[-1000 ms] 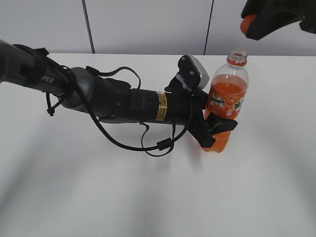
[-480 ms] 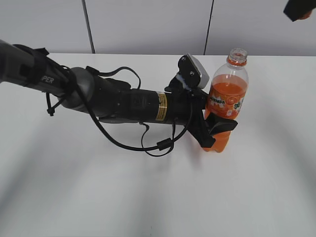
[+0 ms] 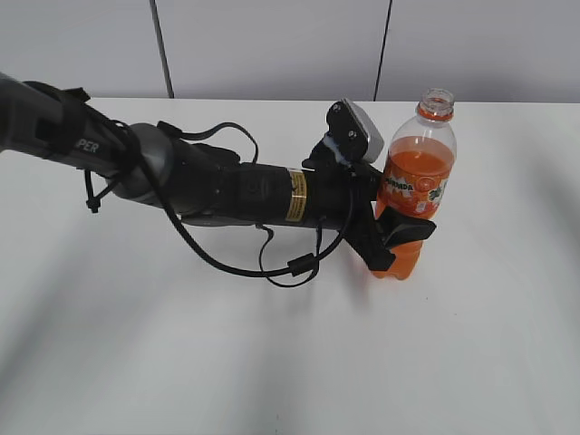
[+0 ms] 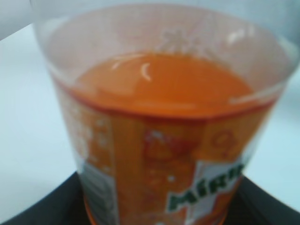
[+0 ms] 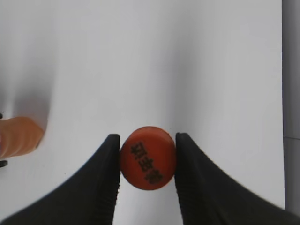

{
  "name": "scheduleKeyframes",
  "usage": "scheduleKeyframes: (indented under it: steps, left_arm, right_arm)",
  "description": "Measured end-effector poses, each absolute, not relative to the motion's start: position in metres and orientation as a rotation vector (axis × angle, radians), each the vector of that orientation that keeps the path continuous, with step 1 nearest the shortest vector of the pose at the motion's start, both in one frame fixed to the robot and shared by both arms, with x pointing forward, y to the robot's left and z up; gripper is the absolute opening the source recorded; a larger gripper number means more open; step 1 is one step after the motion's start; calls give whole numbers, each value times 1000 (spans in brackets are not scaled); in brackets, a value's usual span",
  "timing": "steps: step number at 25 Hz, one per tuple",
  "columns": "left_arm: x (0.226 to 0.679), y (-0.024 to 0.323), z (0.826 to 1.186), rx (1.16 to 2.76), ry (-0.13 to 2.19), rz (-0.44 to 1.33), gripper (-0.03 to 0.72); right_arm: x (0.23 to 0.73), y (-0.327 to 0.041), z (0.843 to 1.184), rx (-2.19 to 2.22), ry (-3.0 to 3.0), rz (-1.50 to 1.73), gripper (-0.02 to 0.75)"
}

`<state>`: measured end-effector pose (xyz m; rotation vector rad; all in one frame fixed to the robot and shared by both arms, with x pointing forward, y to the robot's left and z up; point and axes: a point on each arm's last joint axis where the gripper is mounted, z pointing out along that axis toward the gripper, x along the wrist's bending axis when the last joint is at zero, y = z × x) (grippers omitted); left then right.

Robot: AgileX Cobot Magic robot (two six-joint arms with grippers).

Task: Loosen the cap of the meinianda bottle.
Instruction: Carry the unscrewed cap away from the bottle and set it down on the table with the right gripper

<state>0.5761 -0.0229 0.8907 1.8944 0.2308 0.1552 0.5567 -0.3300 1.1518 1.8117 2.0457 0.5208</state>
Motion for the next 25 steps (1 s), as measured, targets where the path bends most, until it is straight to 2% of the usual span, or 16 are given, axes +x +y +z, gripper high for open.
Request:
scheduleKeyframes:
  steps: [4, 13, 19, 25]
  left_arm:
    - [576, -23, 891, 1894, 231, 155, 424]
    - [576, -23, 891, 1894, 231, 155, 424]
    - [576, -23, 891, 1893, 230, 154, 424]
    - [576, -23, 891, 1892, 229, 154, 424]
  right_arm:
    - [559, -344, 1115, 1885, 1986, 513, 272]
    - [567, -338, 1002, 1993, 2041, 570, 272]
    - [586, -339, 953, 2042, 2083, 561, 272]
    - [595, -343, 920, 2029, 2112, 497, 272]
